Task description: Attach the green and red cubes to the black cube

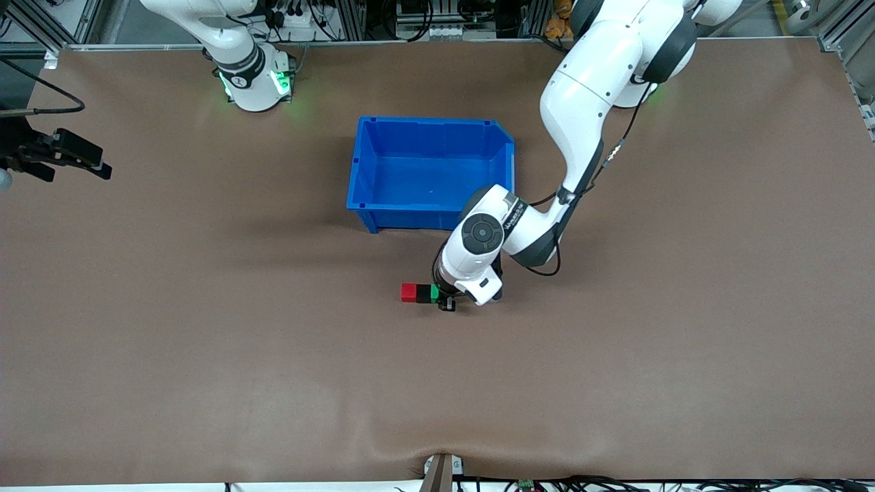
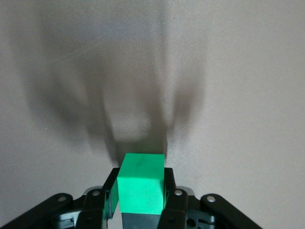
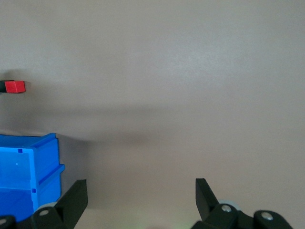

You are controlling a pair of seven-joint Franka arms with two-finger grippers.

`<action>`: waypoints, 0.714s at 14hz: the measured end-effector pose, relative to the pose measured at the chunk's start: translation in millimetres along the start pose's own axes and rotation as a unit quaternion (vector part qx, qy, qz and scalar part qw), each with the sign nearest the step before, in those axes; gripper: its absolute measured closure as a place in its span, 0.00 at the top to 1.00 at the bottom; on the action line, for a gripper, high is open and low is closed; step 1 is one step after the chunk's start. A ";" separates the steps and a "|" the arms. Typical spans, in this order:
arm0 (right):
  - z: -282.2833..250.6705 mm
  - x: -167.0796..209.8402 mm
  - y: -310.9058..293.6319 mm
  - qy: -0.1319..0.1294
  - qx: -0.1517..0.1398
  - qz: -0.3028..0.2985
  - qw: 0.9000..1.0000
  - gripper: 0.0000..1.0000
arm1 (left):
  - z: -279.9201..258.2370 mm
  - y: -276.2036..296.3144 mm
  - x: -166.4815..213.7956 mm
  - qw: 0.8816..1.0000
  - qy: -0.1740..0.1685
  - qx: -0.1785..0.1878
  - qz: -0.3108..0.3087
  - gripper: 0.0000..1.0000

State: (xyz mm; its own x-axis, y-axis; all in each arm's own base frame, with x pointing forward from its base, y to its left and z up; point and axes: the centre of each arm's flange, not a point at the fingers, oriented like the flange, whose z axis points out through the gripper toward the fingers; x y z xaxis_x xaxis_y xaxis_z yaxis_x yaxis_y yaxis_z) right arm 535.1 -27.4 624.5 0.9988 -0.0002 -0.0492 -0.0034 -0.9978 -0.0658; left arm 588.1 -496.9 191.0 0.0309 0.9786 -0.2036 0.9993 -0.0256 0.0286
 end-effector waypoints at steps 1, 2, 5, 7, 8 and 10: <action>0.2 -0.3 0.0 -0.001 0.000 0.000 1.000 1.00 | -3.3 2.0 -0.4 1.000 -0.001 -0.003 0.005 0.51; 0.3 -0.5 0.0 -0.002 0.000 0.000 1.000 1.00 | -11.6 6.7 -0.7 1.000 -0.004 -0.009 0.012 0.59; 1.1 -1.6 0.0 -0.007 0.000 0.000 1.000 1.00 | -73.0 33.8 11.4 0.999 -0.006 -0.019 0.043 0.89; 0.7 -2.2 0.2 -0.009 0.001 0.000 1.000 1.00 | -139.3 58.3 37.5 0.997 -0.003 -0.026 0.078 1.00; 0.4 -3.1 0.4 -0.012 0.001 0.001 1.000 1.00 | -174.6 68.5 54.9 0.994 0.000 -0.028 0.102 1.00; -2.7 -5.8 0.8 -0.018 0.001 0.001 1.000 1.00 | -239.3 81.9 94.2 0.986 0.014 -0.024 0.167 1.00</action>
State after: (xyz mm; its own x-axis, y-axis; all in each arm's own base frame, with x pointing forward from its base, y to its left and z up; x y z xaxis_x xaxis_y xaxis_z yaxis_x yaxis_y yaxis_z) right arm 529.4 -28.4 627.4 0.9963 -0.0002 -0.0855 -0.0060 -0.9977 -0.0673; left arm 667.4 -357.9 408.3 0.3566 0.9224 -0.1481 0.9312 -0.3381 0.1364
